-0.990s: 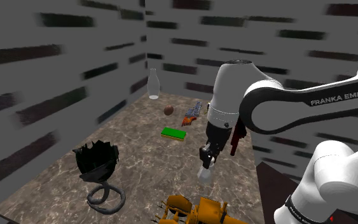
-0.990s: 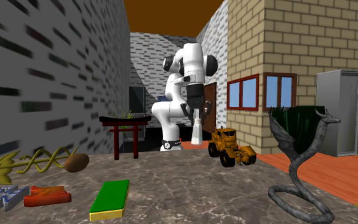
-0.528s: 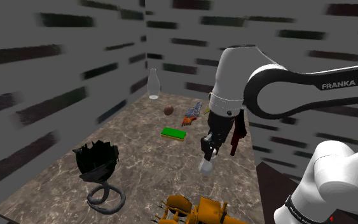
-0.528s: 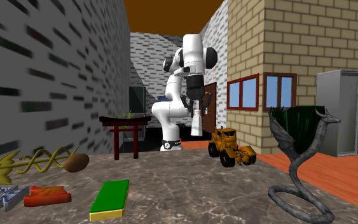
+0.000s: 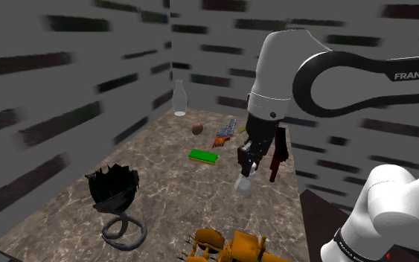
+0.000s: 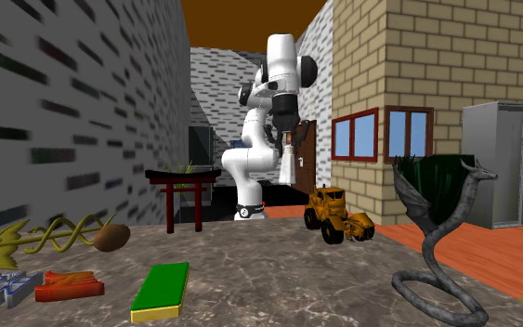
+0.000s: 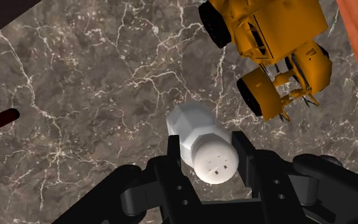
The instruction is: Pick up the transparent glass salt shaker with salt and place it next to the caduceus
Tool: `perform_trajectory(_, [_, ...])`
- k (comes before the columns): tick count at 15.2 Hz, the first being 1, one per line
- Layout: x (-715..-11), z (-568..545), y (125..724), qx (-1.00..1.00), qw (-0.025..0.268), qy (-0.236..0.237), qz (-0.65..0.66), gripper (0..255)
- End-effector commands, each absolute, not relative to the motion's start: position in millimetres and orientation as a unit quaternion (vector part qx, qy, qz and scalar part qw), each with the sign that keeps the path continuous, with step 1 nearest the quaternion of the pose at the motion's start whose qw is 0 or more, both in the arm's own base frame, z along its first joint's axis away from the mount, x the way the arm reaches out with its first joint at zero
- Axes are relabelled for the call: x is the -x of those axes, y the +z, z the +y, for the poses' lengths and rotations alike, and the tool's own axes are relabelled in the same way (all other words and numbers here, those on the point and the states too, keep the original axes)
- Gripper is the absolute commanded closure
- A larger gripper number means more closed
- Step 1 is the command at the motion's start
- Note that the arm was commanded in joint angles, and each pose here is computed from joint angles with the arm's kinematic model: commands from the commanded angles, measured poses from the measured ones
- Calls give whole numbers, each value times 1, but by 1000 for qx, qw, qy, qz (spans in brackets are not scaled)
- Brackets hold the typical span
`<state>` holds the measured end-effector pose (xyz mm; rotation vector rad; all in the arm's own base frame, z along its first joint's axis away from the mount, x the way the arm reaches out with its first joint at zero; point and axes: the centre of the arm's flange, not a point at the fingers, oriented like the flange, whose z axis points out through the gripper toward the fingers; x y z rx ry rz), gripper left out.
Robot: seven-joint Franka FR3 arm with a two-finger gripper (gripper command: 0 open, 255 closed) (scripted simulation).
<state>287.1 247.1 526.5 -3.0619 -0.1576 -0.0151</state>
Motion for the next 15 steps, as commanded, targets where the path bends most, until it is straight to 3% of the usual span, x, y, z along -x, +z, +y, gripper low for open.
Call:
perform_trajectory(1, [-287,248,537,998,38,-5,-51,255])
perform_trajectory(15, [-401,138,544,998,38,-5,-51,255])
